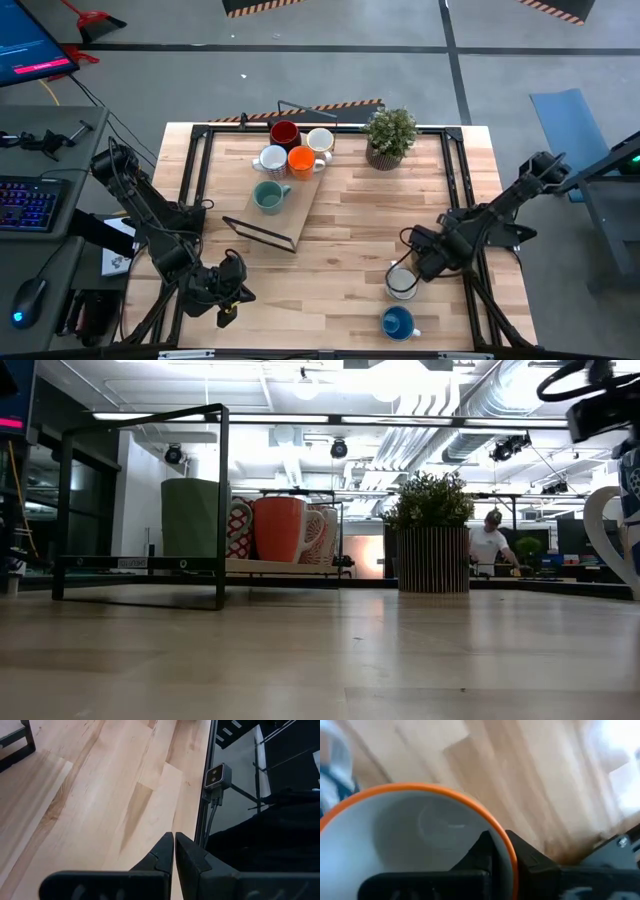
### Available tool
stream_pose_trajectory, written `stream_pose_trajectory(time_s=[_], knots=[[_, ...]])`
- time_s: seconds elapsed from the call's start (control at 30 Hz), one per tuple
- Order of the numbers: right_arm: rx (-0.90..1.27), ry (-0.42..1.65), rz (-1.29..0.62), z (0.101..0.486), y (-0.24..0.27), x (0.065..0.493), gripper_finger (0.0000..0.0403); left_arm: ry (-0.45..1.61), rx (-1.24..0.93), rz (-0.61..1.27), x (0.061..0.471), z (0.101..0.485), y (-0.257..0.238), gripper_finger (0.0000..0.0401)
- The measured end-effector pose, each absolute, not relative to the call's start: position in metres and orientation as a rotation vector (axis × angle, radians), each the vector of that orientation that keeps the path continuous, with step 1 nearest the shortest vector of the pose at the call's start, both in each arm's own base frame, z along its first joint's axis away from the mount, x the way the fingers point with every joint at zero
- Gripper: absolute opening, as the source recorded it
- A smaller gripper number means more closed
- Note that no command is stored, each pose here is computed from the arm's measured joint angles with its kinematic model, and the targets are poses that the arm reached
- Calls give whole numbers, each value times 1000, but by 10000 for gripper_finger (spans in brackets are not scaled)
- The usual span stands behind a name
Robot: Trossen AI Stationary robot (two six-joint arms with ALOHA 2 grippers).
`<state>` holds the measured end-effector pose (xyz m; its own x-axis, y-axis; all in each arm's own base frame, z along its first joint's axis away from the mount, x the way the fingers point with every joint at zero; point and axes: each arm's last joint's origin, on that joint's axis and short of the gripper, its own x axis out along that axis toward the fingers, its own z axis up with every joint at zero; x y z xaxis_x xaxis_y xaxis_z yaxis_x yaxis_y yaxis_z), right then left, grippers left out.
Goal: Place coffee mugs
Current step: Put the yellow cup on the shelf
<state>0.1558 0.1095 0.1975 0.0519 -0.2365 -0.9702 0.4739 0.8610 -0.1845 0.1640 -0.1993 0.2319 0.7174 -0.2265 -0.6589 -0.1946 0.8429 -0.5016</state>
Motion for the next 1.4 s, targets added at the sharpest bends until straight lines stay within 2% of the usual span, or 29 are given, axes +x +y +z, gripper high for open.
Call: stream_pose_trajectory(time_s=[0.33, 0.73, 0.9, 1.1, 1.4], knots=[[233, 1377, -621, 197, 96, 166, 3, 758, -569, 11, 164, 232, -198, 7], [217, 1315, -577, 200, 68, 193, 0, 749, -569, 18, 164, 232, -198, 7], [138, 1214, -599, 214, 50, 211, 1, 753, -563, 21, 164, 231, -197, 7], [152, 1110, -516, 236, 28, 236, 1, 757, -556, 24, 164, 231, -197, 7], [190, 841, -378, 284, 0, 272, 1, 765, -546, 29, 163, 230, -196, 7]])
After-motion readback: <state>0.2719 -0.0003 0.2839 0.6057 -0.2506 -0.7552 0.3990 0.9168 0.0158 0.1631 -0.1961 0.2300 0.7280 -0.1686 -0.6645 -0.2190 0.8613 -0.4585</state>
